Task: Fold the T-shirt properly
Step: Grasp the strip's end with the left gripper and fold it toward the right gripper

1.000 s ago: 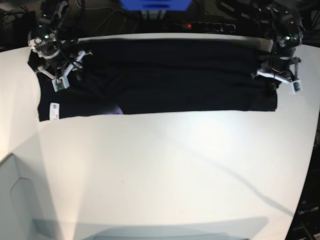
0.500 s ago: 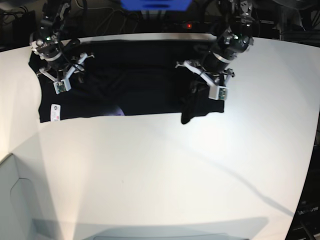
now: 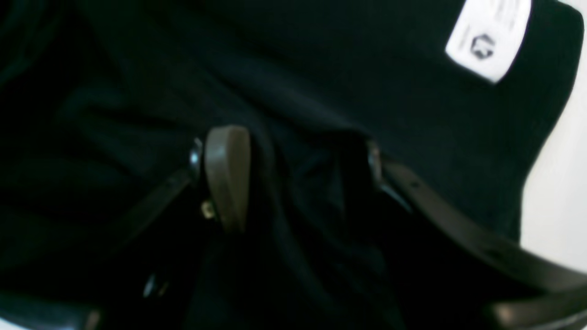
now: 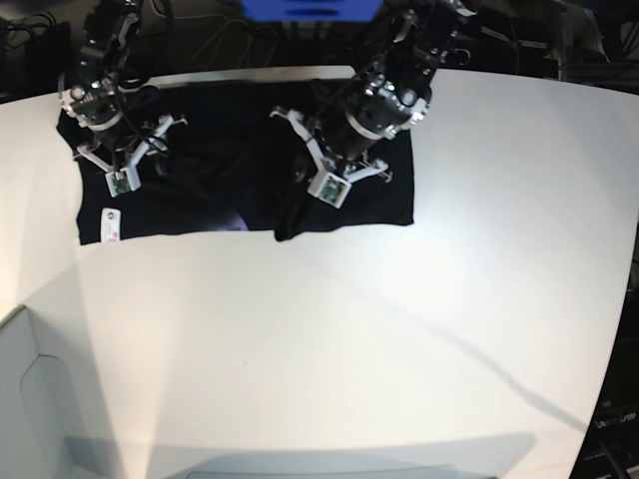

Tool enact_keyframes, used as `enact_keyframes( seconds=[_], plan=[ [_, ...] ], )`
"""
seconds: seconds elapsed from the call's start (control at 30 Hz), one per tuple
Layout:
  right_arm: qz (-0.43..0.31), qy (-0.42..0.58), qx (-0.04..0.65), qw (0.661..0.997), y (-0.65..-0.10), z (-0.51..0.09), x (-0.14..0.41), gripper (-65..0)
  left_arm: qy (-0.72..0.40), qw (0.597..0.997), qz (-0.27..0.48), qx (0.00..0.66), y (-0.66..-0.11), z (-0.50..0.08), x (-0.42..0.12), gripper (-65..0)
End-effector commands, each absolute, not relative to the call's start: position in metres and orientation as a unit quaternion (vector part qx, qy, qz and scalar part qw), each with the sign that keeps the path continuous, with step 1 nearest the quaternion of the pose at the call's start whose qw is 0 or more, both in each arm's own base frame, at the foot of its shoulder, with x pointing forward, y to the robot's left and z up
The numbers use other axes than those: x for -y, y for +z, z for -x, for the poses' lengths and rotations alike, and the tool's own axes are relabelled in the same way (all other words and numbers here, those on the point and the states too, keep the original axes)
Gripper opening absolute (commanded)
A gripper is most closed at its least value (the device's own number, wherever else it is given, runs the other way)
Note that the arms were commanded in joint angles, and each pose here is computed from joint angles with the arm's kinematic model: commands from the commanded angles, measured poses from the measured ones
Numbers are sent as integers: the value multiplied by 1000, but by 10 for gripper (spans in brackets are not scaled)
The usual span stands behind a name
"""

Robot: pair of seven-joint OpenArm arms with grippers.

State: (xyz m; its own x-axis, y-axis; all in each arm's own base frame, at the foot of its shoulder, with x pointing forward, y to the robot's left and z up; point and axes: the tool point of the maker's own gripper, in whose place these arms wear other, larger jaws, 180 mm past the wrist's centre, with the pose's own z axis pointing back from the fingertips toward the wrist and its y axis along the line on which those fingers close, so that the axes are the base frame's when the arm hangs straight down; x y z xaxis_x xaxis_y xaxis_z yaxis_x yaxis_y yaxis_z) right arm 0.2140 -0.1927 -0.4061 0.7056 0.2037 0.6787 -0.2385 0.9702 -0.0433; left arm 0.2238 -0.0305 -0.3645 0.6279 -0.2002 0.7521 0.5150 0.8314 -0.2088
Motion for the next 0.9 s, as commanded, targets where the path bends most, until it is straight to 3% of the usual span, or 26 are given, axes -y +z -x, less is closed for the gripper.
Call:
enact_keyframes(
  seconds=[0.0,0.73,0.87],
  plan=[
    [-25,126,381,915,-397,-219,192,-359,-204,866,220,401,-351,-230,39,-650],
    [-25,126,382,915,-397,-219,192,-359,-209,853,242,412,-339,-240,61,-645],
    [-25,126,382,915,-397,-219,192,-359,-227,849,249,407,-339,-231,71,-546]
  ],
)
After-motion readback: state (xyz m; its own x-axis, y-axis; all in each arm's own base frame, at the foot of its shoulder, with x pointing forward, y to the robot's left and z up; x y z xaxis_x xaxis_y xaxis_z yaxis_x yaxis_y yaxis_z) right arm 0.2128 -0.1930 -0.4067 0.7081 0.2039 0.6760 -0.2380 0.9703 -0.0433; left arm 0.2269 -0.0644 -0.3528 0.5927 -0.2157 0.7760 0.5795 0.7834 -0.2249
